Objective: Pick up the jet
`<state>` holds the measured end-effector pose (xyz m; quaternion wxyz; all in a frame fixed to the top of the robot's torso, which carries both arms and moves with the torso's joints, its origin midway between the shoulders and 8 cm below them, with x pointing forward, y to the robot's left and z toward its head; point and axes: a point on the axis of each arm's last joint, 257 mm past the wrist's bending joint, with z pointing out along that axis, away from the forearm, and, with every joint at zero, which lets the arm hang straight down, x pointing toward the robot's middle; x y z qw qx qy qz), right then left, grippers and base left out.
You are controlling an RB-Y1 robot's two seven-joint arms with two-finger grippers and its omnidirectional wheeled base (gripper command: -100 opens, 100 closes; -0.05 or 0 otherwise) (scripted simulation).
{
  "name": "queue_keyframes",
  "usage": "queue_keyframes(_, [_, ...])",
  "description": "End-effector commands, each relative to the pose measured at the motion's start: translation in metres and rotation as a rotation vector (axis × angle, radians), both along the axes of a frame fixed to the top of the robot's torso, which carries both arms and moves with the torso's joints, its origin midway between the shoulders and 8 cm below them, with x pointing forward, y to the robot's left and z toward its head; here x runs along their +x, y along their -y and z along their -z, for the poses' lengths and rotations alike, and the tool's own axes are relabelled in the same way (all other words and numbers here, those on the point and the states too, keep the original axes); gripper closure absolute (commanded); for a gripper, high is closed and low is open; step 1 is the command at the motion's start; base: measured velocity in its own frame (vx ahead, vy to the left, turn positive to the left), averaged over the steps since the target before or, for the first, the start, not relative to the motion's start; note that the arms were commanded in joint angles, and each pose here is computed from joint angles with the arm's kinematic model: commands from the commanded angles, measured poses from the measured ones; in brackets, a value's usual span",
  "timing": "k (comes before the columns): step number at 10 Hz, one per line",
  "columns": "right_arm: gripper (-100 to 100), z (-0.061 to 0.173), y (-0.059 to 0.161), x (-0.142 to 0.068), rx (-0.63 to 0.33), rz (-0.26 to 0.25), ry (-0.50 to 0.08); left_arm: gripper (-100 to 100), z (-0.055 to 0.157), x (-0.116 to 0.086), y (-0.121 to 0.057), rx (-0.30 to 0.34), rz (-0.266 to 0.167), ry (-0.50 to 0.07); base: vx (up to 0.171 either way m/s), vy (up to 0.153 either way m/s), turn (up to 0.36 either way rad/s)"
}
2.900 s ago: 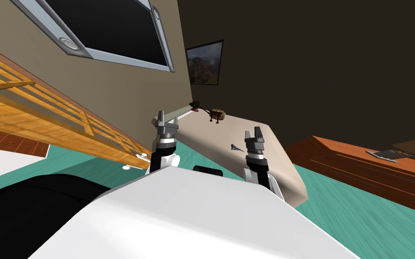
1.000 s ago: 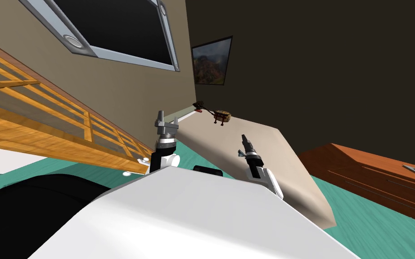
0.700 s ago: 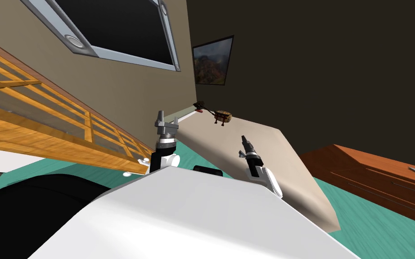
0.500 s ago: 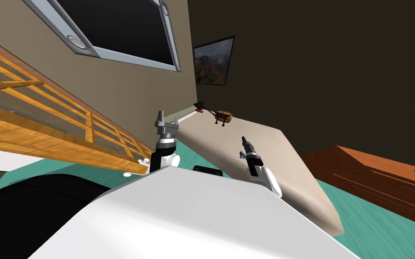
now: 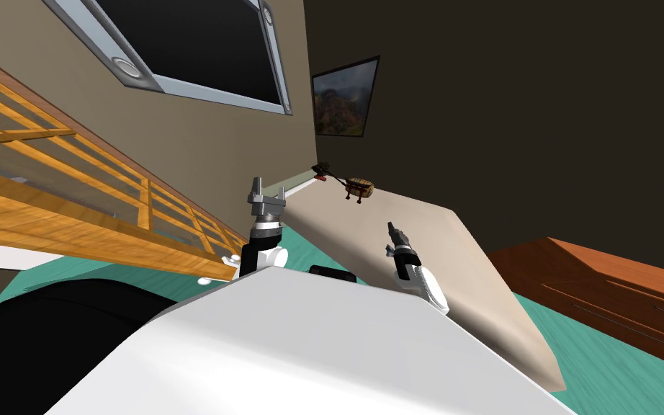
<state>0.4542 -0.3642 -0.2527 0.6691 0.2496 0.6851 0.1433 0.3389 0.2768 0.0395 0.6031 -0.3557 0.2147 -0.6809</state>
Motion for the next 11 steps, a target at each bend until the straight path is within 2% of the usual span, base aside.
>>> queue_keyframes(1, [-100,0.003,0.002,0.001,-0.042,0.003,-0.013,0,0.000,0.000,0.000,0.000,0.000,0.000,0.017,0.003,-0.004])
queue_keyframes(2, [-100,0.018,0.016,0.001,-0.070,0.042,-0.050,0,0.000,0.000,0.000,0.000,0.000,0.000,0.022,0.012,0.044])
queue_keyframes(3, [-100,0.018,0.016,0.001,-0.102,0.039,-0.055,0,0.000,0.000,0.000,0.000,0.000,0.000,0.022,0.010,0.033])
queue_keyframes(4, [-100,0.031,0.029,0.000,-0.133,0.076,-0.092,0,0.000,0.000,0.000,0.000,0.000,0.000,0.028,0.010,0.046])
queue_keyframes(6, [-100,0.031,0.030,0.000,-0.186,0.071,-0.100,0,0.000,0.000,0.000,0.000,0.000,0.000,0.019,0.007,0.009])
queue_keyframes(7, [-100,0.043,0.042,-0.002,-0.216,0.104,-0.135,0,0.000,0.000,0.000,0.000,0.000,0.000,0.019,0.007,0.052])
queue_keyframes(9, [-100,0.043,0.042,-0.002,-0.258,0.100,-0.141,0,0.000,0.000,0.000,0.000,0.000,0.000,0.016,0.002,0.008])
queue_keyframes(10, [-100,0.055,0.053,-0.003,-0.294,0.129,-0.177,0,0.000,0.000,0.000,0.000,0.000,0.000,0.017,0.001,0.043])
queue_keyframes(11, [-100,0.054,0.053,-0.003,-0.329,0.125,-0.181,0,0.000,0.000,0.000,0.000,0.000,0.000,0.019,-0.002,0.031])
